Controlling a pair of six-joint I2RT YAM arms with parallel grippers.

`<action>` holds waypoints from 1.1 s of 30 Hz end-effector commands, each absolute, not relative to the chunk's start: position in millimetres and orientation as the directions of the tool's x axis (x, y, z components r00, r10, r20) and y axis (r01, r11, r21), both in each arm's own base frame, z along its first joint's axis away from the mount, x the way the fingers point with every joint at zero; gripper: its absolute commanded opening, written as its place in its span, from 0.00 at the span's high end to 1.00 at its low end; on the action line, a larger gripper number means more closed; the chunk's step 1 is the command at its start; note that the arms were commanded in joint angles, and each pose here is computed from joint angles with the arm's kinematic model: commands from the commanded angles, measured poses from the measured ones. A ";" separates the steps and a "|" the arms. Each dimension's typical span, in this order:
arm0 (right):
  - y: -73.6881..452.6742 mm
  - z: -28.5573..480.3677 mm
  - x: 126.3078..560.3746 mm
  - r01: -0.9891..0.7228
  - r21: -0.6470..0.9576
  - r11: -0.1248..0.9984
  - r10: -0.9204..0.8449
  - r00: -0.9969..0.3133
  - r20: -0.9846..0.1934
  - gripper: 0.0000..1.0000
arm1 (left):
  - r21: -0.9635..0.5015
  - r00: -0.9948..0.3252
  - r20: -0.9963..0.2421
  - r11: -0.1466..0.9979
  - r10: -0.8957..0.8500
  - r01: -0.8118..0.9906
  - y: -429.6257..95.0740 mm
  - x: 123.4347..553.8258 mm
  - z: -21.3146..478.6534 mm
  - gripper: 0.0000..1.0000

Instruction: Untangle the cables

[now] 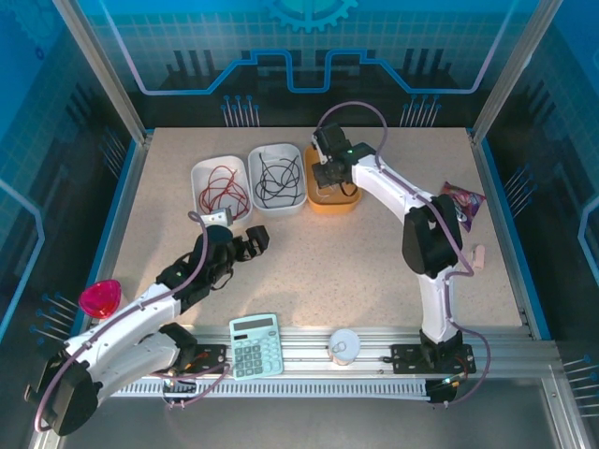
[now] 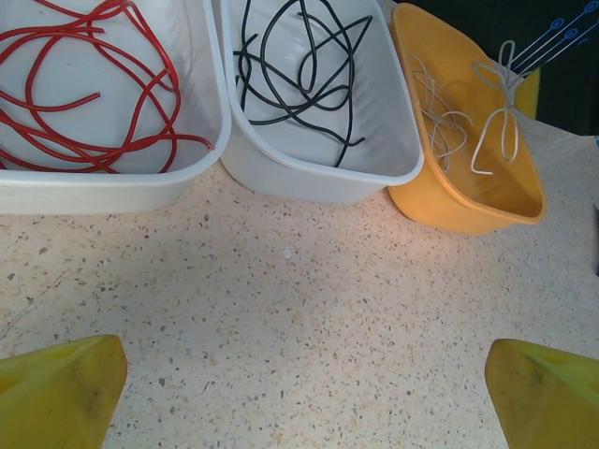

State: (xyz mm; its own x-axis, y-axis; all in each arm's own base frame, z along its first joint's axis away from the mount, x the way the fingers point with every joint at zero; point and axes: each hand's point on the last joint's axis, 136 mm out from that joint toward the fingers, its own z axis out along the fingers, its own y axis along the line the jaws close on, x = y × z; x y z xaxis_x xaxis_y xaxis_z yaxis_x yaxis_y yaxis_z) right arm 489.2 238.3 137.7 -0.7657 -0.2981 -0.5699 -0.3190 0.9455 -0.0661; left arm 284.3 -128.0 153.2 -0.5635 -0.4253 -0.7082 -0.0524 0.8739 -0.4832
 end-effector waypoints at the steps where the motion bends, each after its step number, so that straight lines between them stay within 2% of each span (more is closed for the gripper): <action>1: 233.6 133.3 499.0 -0.323 -0.090 0.942 -0.317 -0.772 -0.550 0.91 | -0.453 -0.555 -0.723 0.889 -0.411 -0.070 -119.3 282.9 149.9 0.01; 10: 235.3 111.6 509.0 -0.326 -0.092 0.941 -0.324 -0.793 -0.516 0.89 | -0.448 -0.554 -0.725 0.891 -0.409 -0.071 -118.1 282.5 150.0 0.01; 17: 231.2 102.7 512.3 -0.327 -0.125 0.937 -0.345 -0.799 -0.492 0.80 | -0.449 -0.547 -0.730 0.891 -0.409 -0.067 -118.3 283.8 153.1 0.01; 25: 224.0 126.5 506.8 -0.320 -0.143 0.936 -0.347 -0.785 -0.514 0.74 | -0.440 -0.543 -0.737 0.895 -0.403 -0.068 -117.1 284.5 156.2 0.01; 29: 216.5 152.9 496.9 -0.301 -0.144 0.943 -0.329 -0.763 -0.556 0.64 | -0.434 -0.537 -0.743 0.898 -0.400 -0.069 -115.3 284.2 158.4 0.01; 33: 200.7 175.3 480.2 -0.263 -0.158 0.952 -0.304 -0.742 -0.598 0.42 | -0.424 -0.525 -0.753 0.903 -0.398 -0.076 -110.7 282.6 161.4 0.01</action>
State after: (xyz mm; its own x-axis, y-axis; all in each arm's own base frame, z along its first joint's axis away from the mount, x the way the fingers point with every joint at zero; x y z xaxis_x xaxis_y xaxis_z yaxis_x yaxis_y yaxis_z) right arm 484.8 217.5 129.7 -0.7866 -0.3431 -0.5134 -0.3142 0.9381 -0.1455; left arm 282.2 -120.4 153.4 -0.5537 -0.4107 -0.7244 -0.0660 0.8888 -0.4535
